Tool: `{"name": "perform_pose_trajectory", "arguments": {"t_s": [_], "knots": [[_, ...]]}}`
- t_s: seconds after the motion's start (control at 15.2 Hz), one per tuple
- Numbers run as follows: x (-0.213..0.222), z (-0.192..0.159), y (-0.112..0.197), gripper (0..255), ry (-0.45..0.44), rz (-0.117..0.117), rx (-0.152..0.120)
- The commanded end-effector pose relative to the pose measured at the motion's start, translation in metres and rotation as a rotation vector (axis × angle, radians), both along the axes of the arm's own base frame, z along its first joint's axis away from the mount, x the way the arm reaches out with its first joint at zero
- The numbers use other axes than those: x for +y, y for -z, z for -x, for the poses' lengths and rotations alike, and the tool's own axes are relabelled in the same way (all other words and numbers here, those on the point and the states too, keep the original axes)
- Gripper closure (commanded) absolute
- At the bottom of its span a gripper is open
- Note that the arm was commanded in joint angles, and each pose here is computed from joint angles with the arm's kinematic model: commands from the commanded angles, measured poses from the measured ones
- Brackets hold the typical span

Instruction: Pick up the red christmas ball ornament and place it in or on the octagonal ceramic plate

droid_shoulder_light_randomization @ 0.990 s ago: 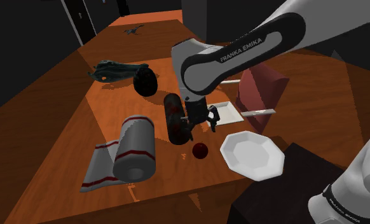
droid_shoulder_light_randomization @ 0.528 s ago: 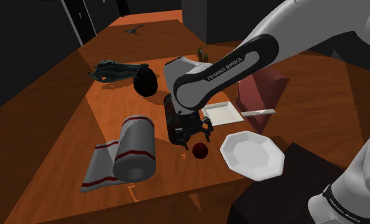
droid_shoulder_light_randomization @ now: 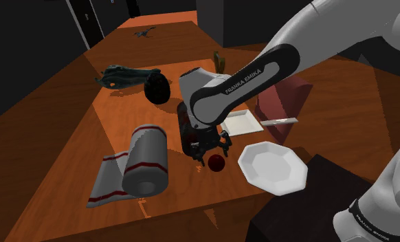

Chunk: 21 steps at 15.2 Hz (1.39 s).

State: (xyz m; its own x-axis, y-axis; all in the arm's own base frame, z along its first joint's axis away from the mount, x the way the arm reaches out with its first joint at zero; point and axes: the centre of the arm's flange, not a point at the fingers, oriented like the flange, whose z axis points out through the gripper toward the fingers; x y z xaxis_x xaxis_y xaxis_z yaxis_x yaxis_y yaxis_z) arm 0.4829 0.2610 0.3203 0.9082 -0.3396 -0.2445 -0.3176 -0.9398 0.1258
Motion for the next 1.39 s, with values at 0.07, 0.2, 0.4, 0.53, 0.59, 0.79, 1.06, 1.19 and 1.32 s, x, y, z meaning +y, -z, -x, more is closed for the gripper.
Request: {"name": "perform_pose_trajectory", "arguments": {"t_s": [0.07,0.2,0.4,0.53,0.59,0.79,1.06,1.19,1.32], "knots": [[0.000,0.000,0.000,0,0.000,0.000,0.000],[0.000,0.000,0.000,255,0.000,0.000,0.000],[0.000,0.000,0.000,255,0.000,0.000,0.000],[0.000,0.000,0.000,255,0.000,0.000,0.000],[0.000,0.000,0.000,255,0.000,0.000,0.000],[0.000,0.000,-0.005,255,0.000,0.000,0.000],[0.000,0.000,-0.026,255,0.000,0.000,0.000],[0.000,0.000,-0.037,255,0.000,0.000,0.000],[0.000,0.000,-0.047,255,0.000,0.000,0.000]]}}
